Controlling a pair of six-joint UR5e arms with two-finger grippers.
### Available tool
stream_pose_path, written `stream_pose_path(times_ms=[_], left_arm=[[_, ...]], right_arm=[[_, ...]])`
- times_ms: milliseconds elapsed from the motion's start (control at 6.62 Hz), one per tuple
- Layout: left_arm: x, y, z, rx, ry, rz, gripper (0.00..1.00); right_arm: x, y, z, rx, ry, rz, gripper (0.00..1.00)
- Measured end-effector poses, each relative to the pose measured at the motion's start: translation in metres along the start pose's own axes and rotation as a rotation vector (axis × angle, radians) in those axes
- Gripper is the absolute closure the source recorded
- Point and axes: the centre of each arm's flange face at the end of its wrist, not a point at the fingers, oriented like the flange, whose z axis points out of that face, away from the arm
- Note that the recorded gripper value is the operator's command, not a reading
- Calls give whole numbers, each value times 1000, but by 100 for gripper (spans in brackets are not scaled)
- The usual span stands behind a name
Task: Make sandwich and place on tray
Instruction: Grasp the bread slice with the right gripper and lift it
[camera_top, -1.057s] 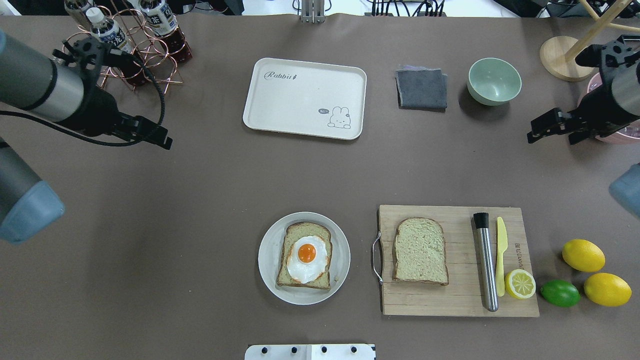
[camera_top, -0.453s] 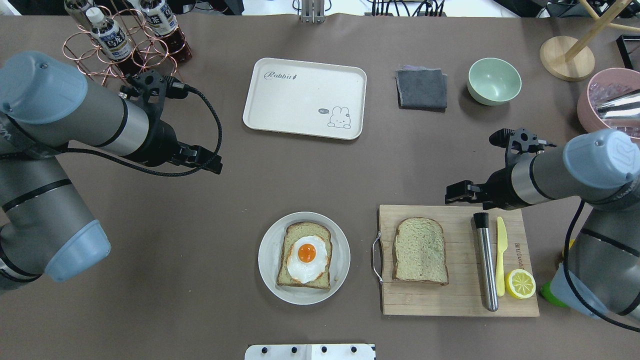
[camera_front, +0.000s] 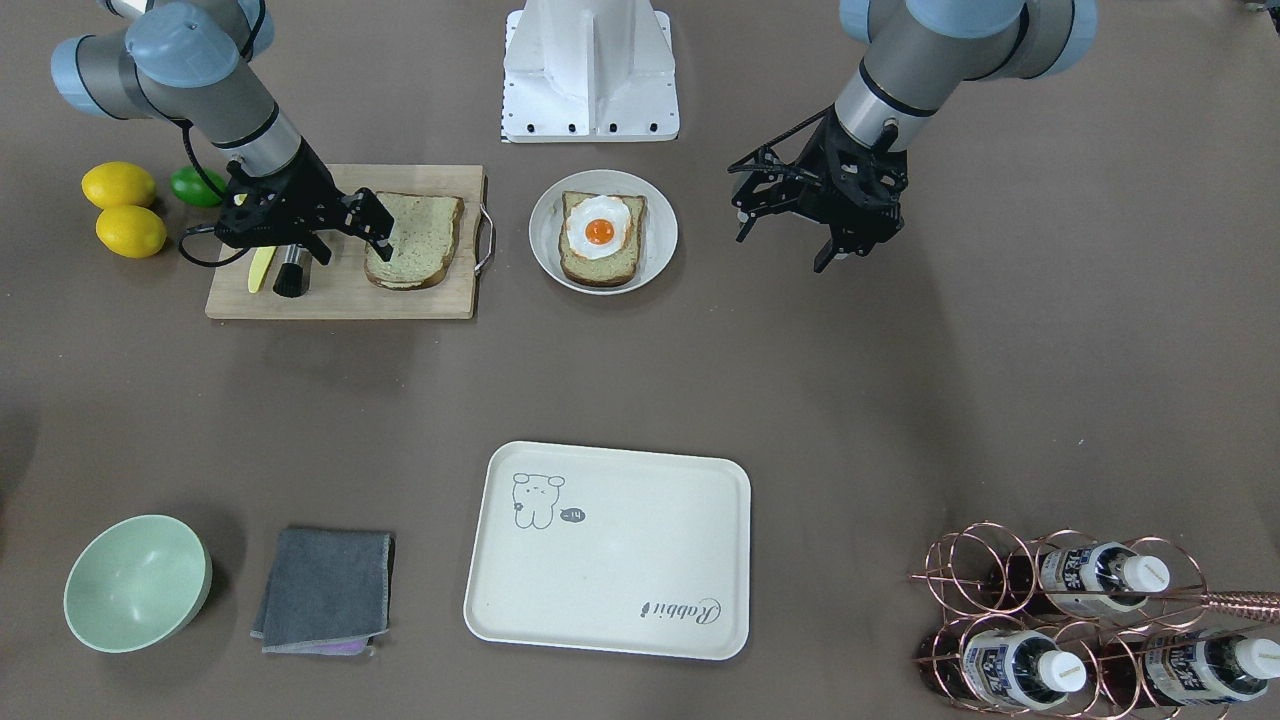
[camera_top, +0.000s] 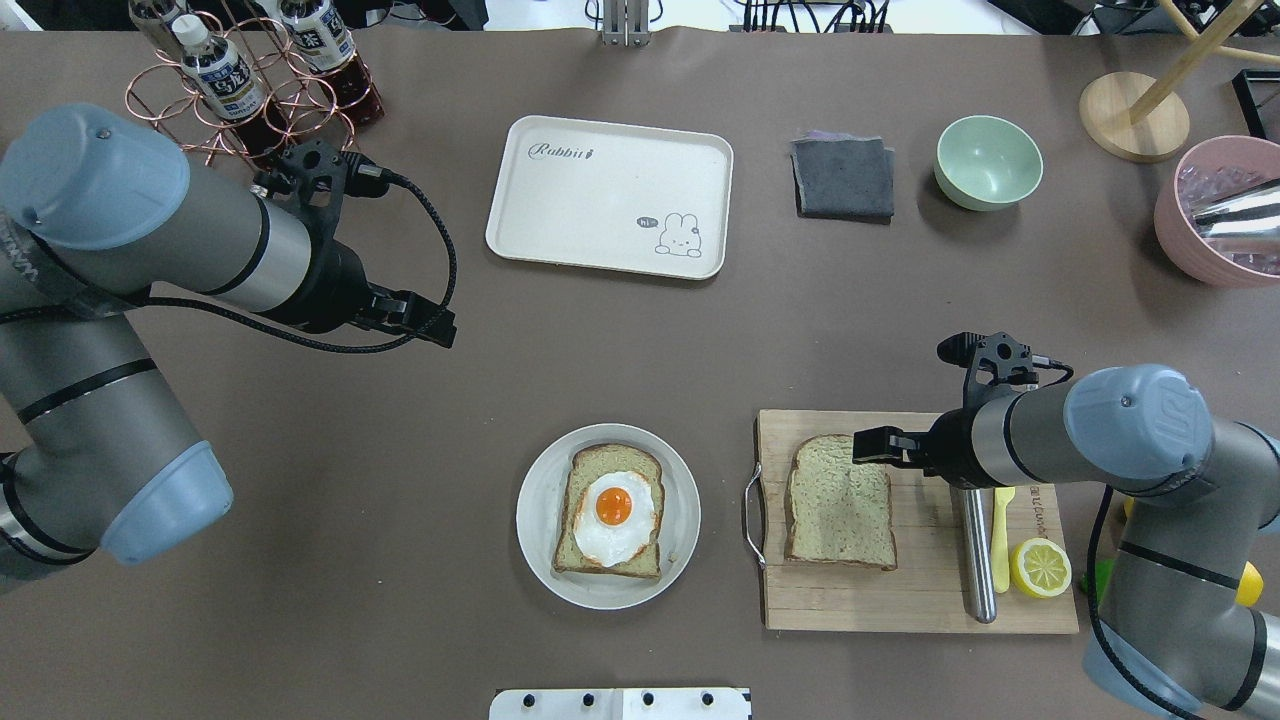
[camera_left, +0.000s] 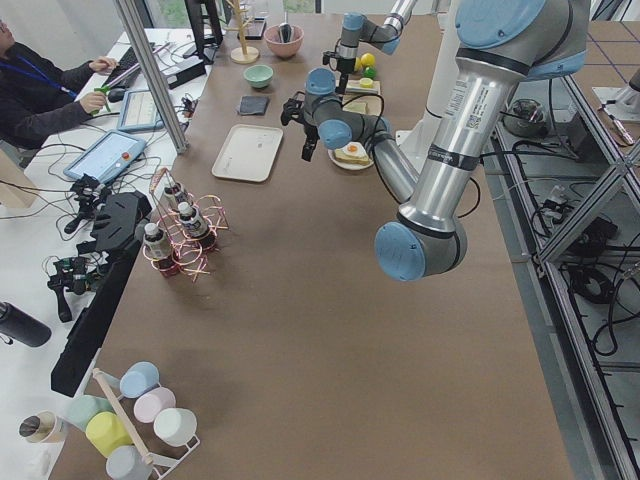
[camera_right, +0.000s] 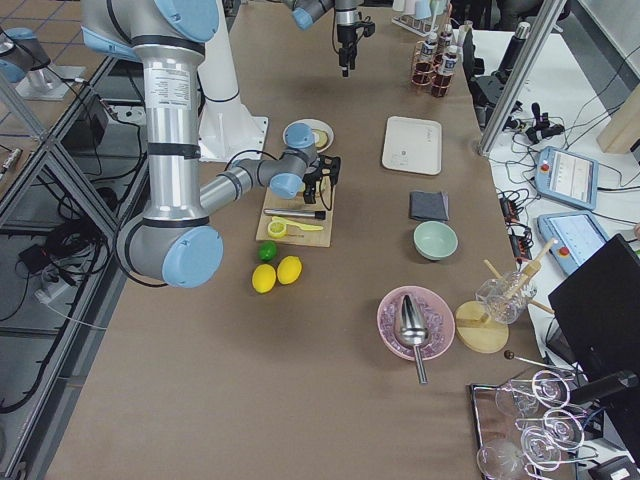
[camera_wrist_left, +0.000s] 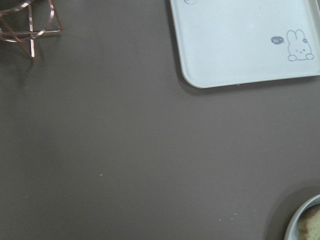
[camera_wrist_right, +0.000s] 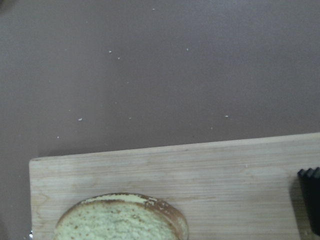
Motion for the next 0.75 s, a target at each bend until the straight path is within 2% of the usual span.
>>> stream_pose_path(times_ms=[453, 755], left_arm=[[5, -1, -3, 6, 8, 6, 2], [7, -1, -5, 10, 12, 8, 2]], right_arm=[[-7, 9, 5, -4, -3, -9, 58], [-9, 12, 7, -10, -6, -17, 100]])
